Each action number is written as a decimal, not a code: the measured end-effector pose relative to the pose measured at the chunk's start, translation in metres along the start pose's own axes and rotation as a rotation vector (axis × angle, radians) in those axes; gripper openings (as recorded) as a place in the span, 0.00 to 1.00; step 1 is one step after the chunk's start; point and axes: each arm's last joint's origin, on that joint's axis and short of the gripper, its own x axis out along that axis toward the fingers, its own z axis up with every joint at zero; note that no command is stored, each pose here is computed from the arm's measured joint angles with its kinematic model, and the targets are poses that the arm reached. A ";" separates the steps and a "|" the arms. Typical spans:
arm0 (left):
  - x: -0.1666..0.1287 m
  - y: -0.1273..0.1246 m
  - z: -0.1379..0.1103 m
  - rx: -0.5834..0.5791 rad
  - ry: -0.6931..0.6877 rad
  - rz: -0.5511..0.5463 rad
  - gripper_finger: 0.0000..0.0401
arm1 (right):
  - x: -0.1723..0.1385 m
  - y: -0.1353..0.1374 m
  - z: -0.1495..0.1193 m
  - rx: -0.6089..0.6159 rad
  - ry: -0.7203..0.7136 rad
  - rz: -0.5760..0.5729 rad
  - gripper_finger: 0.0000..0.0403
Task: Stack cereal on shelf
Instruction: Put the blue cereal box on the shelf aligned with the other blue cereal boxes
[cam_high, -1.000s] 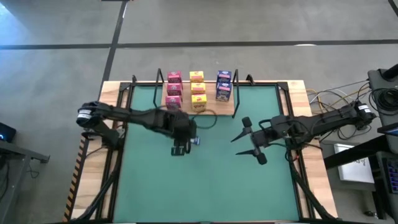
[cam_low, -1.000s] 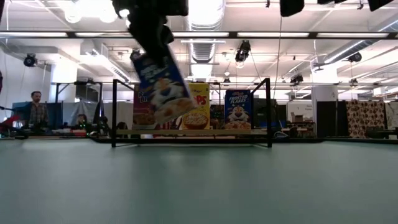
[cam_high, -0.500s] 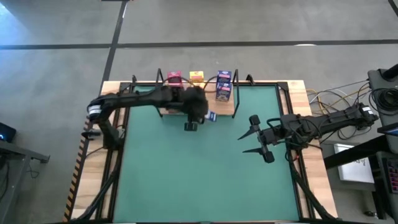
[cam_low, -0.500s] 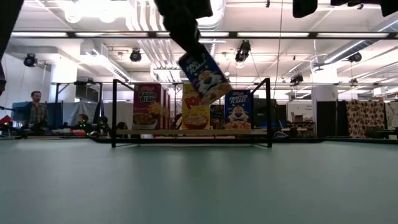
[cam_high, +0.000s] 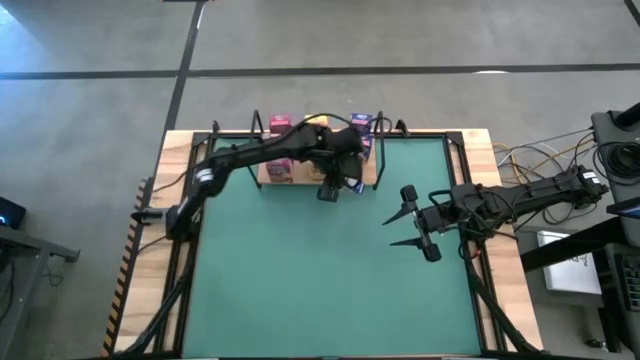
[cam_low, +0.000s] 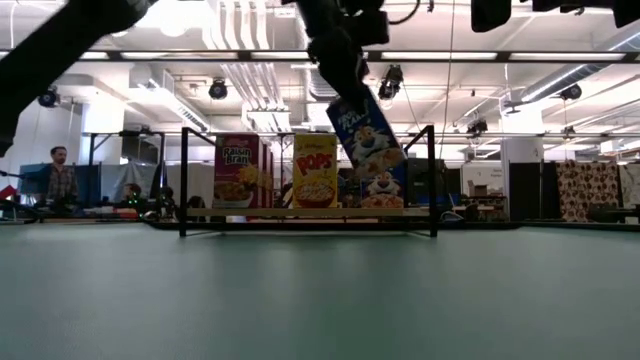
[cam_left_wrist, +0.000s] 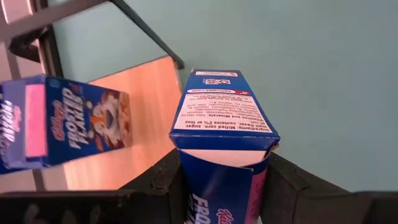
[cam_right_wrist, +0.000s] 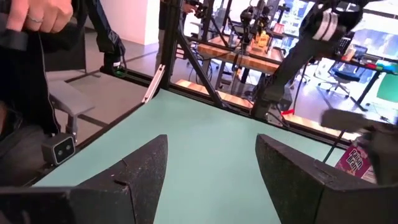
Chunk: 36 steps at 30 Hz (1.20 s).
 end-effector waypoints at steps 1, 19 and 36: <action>0.004 0.003 0.002 0.003 0.002 -0.001 0.32 | 0.000 0.000 0.000 0.001 0.002 0.001 0.58; 0.029 0.016 -0.001 0.076 -0.075 0.015 0.32 | 0.000 0.000 -0.002 0.013 0.023 0.001 0.58; 0.030 0.025 -0.003 0.057 -0.030 0.136 0.32 | 0.000 0.000 -0.003 0.020 0.030 -0.023 0.58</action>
